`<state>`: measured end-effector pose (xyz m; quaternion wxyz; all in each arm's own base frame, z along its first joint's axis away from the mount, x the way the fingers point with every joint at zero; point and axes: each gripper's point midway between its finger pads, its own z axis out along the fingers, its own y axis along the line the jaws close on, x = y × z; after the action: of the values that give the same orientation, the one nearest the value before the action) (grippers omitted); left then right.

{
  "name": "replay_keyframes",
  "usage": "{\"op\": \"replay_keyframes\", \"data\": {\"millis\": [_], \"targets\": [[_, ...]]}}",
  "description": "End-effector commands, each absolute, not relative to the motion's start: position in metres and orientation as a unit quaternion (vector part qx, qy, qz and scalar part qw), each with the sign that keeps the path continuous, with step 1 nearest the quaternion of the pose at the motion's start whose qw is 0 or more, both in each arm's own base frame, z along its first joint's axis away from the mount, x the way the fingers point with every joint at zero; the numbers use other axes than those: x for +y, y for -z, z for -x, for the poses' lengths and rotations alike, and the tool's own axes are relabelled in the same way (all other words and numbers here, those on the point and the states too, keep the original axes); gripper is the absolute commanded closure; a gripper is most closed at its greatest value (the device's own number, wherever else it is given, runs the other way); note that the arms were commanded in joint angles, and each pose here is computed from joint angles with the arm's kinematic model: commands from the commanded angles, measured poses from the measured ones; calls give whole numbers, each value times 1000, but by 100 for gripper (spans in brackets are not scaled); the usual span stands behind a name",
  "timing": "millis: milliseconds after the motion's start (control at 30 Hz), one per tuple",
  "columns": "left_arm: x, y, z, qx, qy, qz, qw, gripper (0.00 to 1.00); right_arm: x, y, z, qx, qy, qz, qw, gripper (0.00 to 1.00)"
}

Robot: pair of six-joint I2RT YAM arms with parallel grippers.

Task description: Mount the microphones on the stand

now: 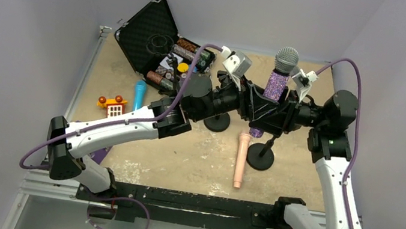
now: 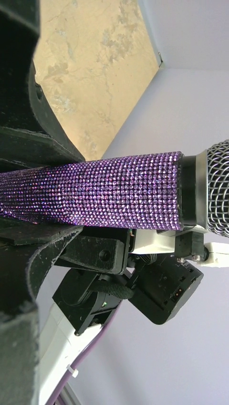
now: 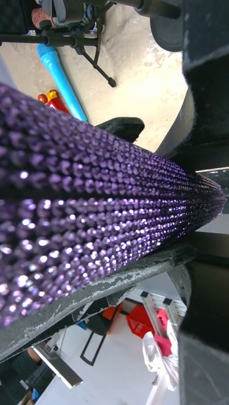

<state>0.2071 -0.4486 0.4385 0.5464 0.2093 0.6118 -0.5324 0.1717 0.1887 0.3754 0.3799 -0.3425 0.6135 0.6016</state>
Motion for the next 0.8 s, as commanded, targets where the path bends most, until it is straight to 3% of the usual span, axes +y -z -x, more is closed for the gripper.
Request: {"op": "replay_keyframes", "data": {"millis": [0,33,100,200,333,600,767], "targets": [[-419,-498,-198,542,591,-174,572,84,188,-381,-165,591,-583,381,408,100],[-415,-494,-196,545,593,-181,565,64,188,-383,-165,586,-577,390,414,100],[-408,-481,-189,548,598,-211,545,36,185,-381,-173,585,-556,400,435,100],[-386,-463,-185,557,592,-227,536,13,181,-383,-193,599,-493,413,478,100],[-350,-428,-190,610,529,-246,536,5,174,-378,-219,620,-432,420,502,100],[-283,-338,-222,720,267,-335,546,3,145,-367,-309,655,-253,429,569,100],[-273,-314,-249,722,220,-351,554,2,140,-350,-351,660,-208,445,569,100]]}}
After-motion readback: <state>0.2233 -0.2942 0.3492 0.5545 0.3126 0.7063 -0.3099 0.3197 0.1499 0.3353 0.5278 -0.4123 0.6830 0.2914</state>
